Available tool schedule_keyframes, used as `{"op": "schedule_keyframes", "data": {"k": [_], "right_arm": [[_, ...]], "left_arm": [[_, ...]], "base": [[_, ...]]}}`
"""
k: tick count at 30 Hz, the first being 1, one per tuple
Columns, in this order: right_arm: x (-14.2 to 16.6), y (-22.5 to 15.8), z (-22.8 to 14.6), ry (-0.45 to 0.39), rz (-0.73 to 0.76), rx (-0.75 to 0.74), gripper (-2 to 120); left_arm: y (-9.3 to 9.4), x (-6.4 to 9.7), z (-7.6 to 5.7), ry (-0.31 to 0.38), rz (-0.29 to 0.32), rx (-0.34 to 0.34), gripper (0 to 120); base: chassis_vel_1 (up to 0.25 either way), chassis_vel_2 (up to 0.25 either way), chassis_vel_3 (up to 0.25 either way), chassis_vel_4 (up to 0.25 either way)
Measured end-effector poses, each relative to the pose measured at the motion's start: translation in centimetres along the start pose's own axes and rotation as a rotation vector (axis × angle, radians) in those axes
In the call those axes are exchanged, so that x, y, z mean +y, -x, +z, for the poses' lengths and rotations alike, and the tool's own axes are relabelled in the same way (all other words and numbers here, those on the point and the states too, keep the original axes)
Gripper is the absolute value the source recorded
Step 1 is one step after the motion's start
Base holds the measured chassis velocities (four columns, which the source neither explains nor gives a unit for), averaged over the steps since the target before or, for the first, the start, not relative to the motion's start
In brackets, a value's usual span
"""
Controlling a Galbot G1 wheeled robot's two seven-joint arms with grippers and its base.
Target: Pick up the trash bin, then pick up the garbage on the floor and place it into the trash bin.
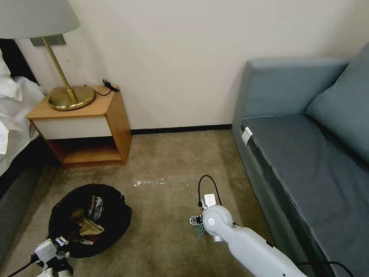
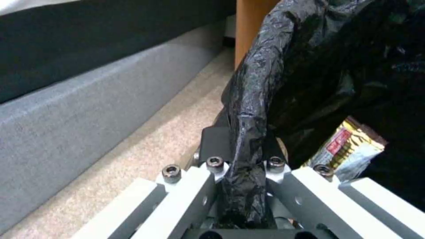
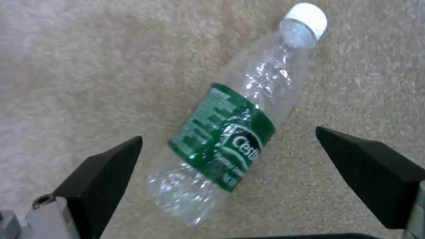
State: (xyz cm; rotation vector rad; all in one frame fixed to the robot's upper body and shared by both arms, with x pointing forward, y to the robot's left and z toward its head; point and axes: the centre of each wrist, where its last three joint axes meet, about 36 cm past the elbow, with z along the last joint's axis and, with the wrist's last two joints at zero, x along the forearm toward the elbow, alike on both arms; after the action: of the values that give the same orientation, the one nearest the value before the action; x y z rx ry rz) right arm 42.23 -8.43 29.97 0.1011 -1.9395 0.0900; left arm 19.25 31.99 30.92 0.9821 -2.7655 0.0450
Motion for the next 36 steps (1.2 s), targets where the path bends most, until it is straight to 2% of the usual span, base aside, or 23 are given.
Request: {"op": "schedule_keyframes", "data": {"k": [7,12,20,23,24,27,28,30,32,36], "right_arm": [[-0.6,1.4,0.5,-0.001,0.012,0.007,100],[-0.9,3.2,0.8,0.004,0.000,0.019,100],[-1.2,4.8,0.7,0.020,-0.039,0.028,100],[-1.9,5.5,0.8,0.029,-0.058,0.039,89],[-1.9,5.5,0.8,0.029,-0.058,0.039,89],[-2.5,5.8,1.2,0.030,-0.067,0.046,76],[-2.5,5.8,1.2,0.030,-0.067,0.046,76],[-2.8,5.7,1.2,0.030,-0.069,0.043,64],[-2.9,5.7,1.2,0.030,-0.069,0.041,60],[-3.1,5.2,0.8,0.024,-0.075,0.020,42]], "left_arm": [[-0.1,0.0,0.0,0.009,0.002,-0.002,3],[-0.1,-0.3,-0.5,0.019,0.012,-0.017,3],[0.0,-0.3,-0.1,0.030,0.014,-0.009,3],[0.0,-0.3,0.2,0.032,0.012,-0.004,3],[0.0,-0.3,0.2,0.032,0.012,-0.004,3],[0.1,-0.2,0.2,0.032,0.010,-0.004,3],[0.1,-0.2,0.2,0.032,0.010,-0.004,3],[0.1,-0.3,0.2,0.031,0.010,-0.004,3],[0.1,-0.3,0.3,0.031,0.011,-0.004,3],[0.0,-0.3,0.4,0.037,0.014,-0.007,3]], "base": [[0.000,0.000,0.000,0.000],[0.000,0.000,0.000,0.000],[0.000,0.000,0.000,0.000],[0.000,0.000,0.000,0.000],[0.000,0.000,0.000,0.000],[0.000,0.000,0.000,0.000],[0.000,0.000,0.000,0.000],[0.000,0.000,0.000,0.000],[0.000,0.000,0.000,0.000],[0.000,0.000,0.000,0.000]]}}
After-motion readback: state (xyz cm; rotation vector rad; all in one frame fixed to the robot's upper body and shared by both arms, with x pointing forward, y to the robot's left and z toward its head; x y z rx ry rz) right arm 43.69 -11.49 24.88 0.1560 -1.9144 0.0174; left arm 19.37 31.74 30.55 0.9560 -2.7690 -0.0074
